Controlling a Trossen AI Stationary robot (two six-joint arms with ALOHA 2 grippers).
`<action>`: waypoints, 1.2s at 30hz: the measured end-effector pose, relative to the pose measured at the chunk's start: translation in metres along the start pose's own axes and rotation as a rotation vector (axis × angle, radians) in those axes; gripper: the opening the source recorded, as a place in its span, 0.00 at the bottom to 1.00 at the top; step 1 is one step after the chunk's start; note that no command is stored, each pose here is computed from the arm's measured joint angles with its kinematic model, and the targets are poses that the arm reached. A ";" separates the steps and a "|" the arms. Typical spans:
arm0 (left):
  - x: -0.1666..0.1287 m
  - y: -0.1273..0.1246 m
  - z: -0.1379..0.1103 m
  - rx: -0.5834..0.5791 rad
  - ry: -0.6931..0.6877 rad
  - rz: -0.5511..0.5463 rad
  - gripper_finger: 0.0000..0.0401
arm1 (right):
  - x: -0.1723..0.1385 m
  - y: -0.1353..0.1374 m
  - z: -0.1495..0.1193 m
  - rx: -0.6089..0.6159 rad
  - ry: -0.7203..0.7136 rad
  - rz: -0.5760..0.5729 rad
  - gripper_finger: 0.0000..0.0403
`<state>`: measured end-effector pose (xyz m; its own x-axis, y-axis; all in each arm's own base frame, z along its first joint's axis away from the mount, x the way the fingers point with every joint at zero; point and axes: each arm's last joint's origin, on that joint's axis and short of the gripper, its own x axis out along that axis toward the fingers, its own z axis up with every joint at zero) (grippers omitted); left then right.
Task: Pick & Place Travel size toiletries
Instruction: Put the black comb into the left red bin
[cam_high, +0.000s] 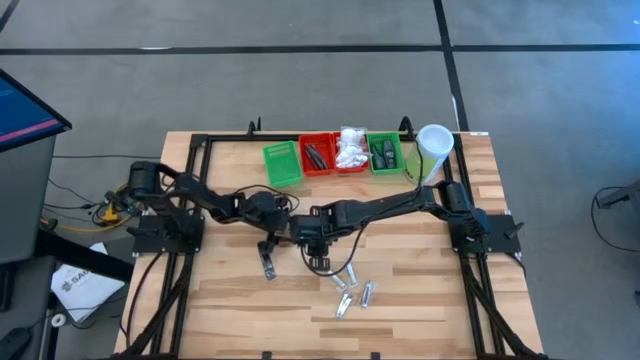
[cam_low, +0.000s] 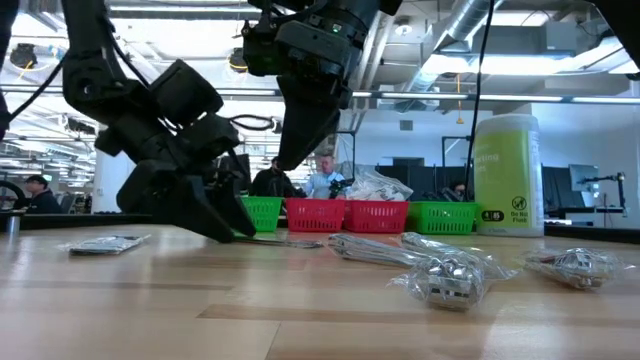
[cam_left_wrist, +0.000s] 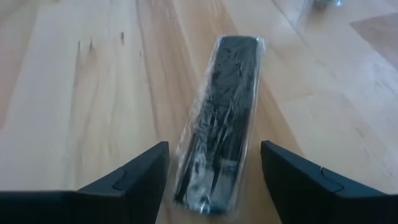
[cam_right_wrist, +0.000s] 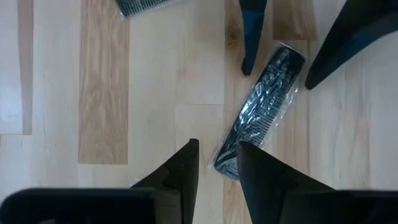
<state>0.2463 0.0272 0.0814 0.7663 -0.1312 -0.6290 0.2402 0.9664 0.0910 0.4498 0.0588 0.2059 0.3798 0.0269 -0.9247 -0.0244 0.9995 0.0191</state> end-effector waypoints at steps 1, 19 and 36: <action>0.002 0.000 -0.001 0.000 -0.009 -0.005 0.62 | 0.000 0.000 0.000 0.000 0.000 0.000 0.25; 0.019 0.001 -0.015 -0.018 -0.050 -0.065 0.54 | 0.000 0.000 -0.004 0.050 0.036 -0.005 0.25; 0.015 0.002 -0.021 -0.030 -0.046 -0.043 0.31 | 0.000 0.003 -0.004 0.046 0.038 -0.003 0.25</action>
<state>0.2460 0.0316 0.0557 0.7822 -0.1820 -0.5959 0.2560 0.9658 0.0412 0.4460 0.0614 0.2046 0.3445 0.0239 -0.9385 0.0198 0.9993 0.0327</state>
